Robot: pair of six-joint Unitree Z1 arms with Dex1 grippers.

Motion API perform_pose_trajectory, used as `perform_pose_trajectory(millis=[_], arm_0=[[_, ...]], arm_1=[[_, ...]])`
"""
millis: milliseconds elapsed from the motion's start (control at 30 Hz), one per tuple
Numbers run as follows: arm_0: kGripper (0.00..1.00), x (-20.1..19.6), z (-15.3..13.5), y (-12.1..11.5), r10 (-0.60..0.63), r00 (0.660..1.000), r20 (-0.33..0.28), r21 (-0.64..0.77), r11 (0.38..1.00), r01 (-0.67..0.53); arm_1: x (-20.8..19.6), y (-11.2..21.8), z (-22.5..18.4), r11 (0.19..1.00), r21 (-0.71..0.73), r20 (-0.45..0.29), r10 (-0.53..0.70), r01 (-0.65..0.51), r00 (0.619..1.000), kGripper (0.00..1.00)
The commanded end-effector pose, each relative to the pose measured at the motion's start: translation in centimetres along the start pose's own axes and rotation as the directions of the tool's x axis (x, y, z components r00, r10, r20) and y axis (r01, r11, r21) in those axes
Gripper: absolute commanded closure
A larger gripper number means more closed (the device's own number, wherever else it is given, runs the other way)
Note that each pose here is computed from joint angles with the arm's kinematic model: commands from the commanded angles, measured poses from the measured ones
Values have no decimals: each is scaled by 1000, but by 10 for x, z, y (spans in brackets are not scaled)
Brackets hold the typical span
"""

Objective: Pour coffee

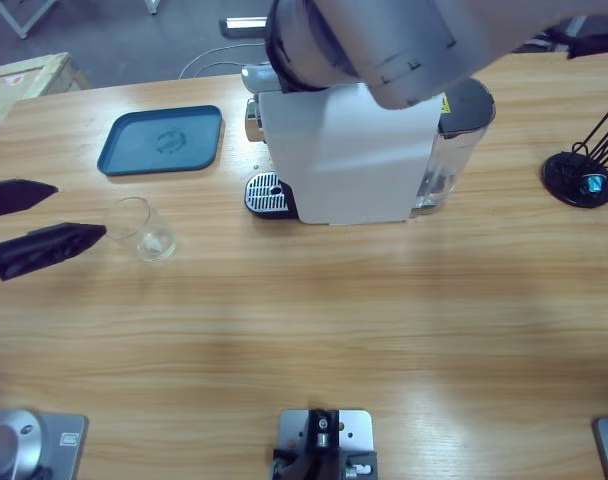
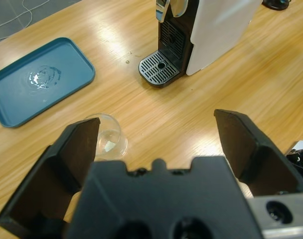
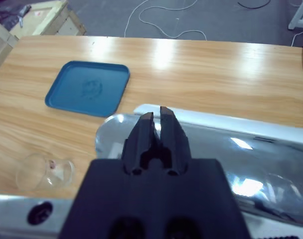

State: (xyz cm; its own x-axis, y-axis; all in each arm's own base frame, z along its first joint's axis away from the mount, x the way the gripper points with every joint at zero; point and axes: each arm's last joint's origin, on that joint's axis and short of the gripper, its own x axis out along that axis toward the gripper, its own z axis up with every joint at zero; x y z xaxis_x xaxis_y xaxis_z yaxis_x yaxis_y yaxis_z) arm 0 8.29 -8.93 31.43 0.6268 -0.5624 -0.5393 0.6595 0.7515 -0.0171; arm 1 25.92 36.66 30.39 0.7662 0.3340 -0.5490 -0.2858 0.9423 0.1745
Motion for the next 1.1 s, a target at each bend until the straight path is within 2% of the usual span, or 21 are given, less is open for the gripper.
perform_pose_trajectory(millis=[33, 67, 167, 267, 400, 500, 700, 833, 1100], arm_0=[[9, 7, -16, 8, 177, 982, -62, -90, 979, -182], [9, 10, -16, 10, 228, 970, -81, -109, 966, -235], [9, 20, -17, 9, 242, 962, -125, -126, 958, -257], [9, 29, -28, 9, 250, 952, -179, -177, 943, -281], [9, 41, -49, 11, 272, 932, -240, -236, 915, -328], [9, 55, -58, 10, 278, 928, -246, -249, 908, -338], [9, 85, -63, 10, 347, 896, -278, -212, 887, -409], [9, 112, -60, 8, 380, 885, -268, -199, 877, -437], [9, 139, -63, 6, 423, 863, -277, -180, 859, -479]], arm_1=[[-116, -57, 23, 986, -167, 7, 2, -1, 1000, 0], [-139, -69, 24, 986, -168, 7, 11, -10, 1000, 0], [-192, -107, 1, 981, -179, -19, 72, -75, 997, 0], [-217, -142, -37, 967, -187, -93, 156, -171, 983, 0], [-232, -169, -73, 951, -180, -164, 222, -251, 961, 0], [-235, -180, -86, 952, -173, -195, 219, -253, 956, 0], [-230, -182, -95, 956, -187, -234, 181, -227, 955, 0], [-230, -185, -99, 958, -193, -255, 161, -213, 954, 0], [-248, -209, -114, 969, -172, -254, 132, -179, 958, 0]])
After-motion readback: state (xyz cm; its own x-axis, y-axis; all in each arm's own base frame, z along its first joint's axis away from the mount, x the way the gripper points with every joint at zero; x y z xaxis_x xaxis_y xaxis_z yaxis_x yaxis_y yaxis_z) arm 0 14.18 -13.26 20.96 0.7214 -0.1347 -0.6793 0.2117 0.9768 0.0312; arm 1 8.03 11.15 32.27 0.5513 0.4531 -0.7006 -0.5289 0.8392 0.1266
